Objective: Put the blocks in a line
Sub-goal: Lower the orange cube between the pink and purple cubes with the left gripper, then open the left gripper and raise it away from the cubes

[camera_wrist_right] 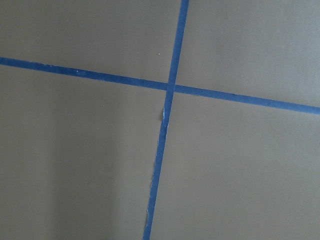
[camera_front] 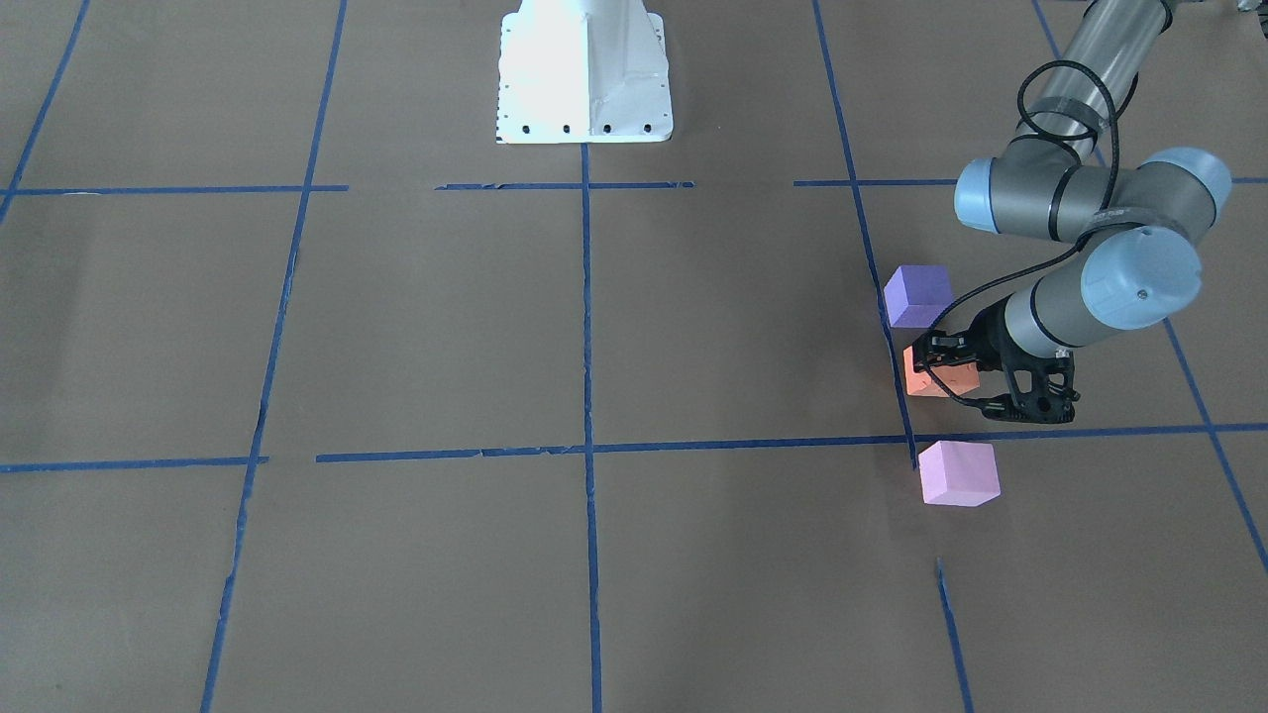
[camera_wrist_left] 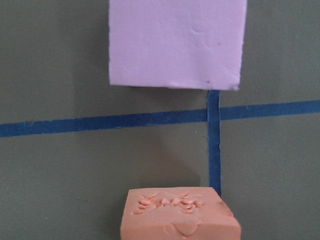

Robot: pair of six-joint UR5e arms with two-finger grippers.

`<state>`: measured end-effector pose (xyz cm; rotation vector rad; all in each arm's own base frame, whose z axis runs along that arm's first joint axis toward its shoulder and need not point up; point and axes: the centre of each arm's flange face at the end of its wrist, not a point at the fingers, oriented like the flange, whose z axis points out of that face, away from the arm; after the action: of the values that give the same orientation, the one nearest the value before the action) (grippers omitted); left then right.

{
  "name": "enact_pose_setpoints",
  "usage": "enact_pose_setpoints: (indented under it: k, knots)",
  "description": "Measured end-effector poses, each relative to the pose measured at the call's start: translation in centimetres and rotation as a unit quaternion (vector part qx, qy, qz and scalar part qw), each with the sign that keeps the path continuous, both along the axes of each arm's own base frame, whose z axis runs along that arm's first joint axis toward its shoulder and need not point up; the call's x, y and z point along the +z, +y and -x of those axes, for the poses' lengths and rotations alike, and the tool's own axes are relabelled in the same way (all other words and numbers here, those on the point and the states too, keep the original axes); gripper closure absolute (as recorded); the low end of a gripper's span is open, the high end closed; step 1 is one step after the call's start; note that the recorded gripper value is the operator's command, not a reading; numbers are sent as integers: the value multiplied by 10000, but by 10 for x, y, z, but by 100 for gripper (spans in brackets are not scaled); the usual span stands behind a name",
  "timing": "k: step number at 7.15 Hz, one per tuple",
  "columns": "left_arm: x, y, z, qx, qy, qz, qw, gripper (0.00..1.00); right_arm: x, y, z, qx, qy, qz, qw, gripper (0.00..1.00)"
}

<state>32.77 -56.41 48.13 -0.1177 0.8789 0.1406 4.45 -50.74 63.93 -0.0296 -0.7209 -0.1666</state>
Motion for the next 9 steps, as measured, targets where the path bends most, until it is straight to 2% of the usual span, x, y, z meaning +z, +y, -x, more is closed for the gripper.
enact_pose_setpoints:
  k: [4,6,9]
  knots:
    - [-2,2,-2,18,11,-10,10000,0,0,0,0,0,0,2,10000,0]
    - [-20,2,2,-5,109,-128,9999,0,0,0,0,0,0,2,10000,0]
    - [-73,-12,70,-350,257,-546,9976,0,0,0,0,2,0,3,10000,0]
